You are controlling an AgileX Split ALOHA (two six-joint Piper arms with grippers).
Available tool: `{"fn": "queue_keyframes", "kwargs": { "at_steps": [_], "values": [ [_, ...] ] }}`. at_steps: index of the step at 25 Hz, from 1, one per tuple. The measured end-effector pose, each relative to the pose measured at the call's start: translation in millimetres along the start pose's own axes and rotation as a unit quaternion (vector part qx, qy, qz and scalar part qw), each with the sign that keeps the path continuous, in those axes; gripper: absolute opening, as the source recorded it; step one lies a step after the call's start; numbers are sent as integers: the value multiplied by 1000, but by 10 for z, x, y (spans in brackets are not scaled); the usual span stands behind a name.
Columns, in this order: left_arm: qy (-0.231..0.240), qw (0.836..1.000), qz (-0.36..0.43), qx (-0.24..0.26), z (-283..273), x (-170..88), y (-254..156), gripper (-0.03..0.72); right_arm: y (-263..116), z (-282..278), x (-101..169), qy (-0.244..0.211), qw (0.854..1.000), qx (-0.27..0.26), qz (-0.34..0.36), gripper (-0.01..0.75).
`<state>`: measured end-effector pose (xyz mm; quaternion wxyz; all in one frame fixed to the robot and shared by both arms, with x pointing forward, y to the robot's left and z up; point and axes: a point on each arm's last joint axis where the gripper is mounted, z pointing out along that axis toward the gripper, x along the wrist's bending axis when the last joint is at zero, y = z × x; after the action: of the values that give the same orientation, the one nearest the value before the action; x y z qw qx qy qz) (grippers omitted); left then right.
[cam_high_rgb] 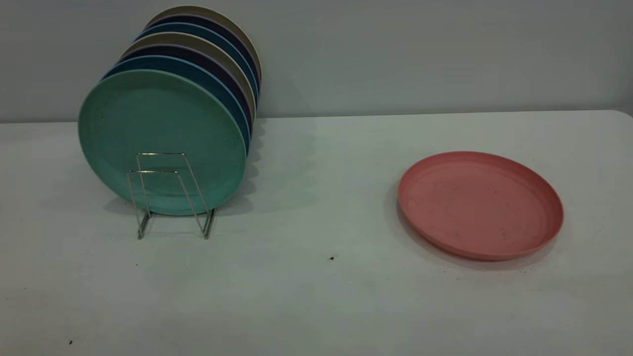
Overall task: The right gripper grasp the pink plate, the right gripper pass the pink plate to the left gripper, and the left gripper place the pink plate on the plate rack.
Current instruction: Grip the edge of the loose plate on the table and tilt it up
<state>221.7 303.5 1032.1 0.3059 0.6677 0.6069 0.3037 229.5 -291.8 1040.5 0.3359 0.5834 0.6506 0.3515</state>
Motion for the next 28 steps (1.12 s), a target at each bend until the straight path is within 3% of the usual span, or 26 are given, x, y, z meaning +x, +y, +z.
{"fn": "queue_keyframes", "kwargs": {
  "at_steps": [5, 13, 18, 24, 28],
  "values": [
    [-5, 1000, 0, -14, -9, -7, 59, 281, 8, 0, 2, 1, 1000, -4, 0, 243],
    [-23, 999, -12, 43, 357, -26, 483, 370, 397, 179, -17, 8, 997, -59, -42, 243],
    [-61, 996, -45, 46, 705, -92, 770, 392, 651, 597, -2, 50, 998, -10, -24, 269],
    [-94, 991, -53, 76, 1123, -149, 993, 393, 840, 1245, 52, 120, 991, 44, 33, 388],
    [-111, 988, -50, 92, 1303, -175, 1200, 393, 919, 1741, 29, 133, 987, 72, 59, 414]
  ]
}}
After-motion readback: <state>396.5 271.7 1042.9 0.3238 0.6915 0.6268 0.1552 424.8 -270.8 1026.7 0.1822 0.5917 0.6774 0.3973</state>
